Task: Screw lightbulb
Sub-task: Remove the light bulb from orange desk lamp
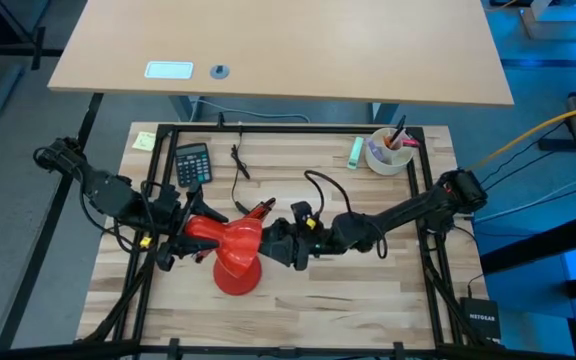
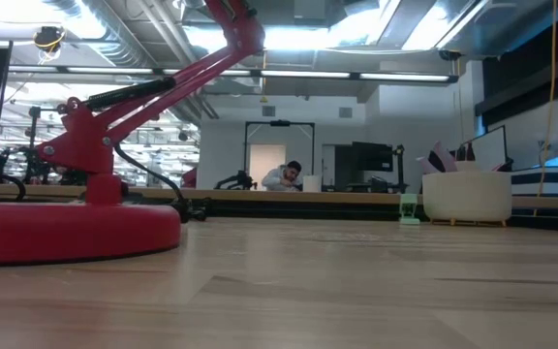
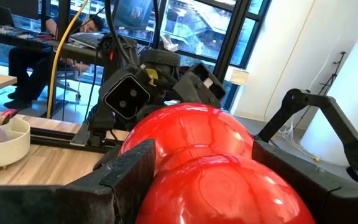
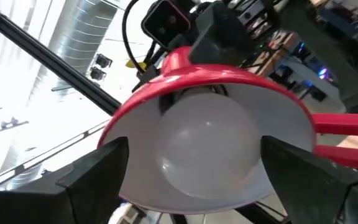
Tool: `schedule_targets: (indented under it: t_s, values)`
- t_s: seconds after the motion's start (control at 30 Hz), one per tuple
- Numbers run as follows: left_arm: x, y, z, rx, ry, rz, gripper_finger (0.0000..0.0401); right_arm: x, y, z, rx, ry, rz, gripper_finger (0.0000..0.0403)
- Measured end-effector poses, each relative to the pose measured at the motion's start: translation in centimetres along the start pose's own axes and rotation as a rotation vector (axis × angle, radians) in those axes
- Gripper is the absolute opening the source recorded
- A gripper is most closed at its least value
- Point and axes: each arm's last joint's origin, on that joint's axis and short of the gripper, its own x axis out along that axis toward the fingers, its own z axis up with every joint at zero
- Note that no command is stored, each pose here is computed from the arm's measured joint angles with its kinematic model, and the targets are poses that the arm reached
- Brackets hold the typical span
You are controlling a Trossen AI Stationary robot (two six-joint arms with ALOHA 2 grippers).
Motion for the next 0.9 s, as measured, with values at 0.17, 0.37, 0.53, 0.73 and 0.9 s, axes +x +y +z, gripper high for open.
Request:
schedule_targets:
  t_s: [0.17,0.37,0.53,0.73,0.9]
  values:
    - [0.00,0.00,0.01,0.000,0.000,0.000,0.0253,0.63,-0.43,-0.60,0.026,0.030,-0.002,0.0364]
    - [0.00,0.00,0.00,0.001,0.000,0.000,0.0253,1.08,-0.66,-0.36,0.044,0.025,-0.002,0.0364]
    - [-0.03,0.02,0.01,0.003,0.001,0.002,0.0253,1.17,-0.48,0.17,0.052,0.010,0.046,0.0364]
    - [-0.02,0.02,0.00,0.004,0.002,0.002,0.0253,1.17,-0.74,-0.05,0.071,0.033,0.019,0.0364]
    - [-0.02,0.02,0.00,0.005,0.002,0.002,0.0253,1.17,-0.85,-0.12,0.067,0.041,0.008,0.0347]
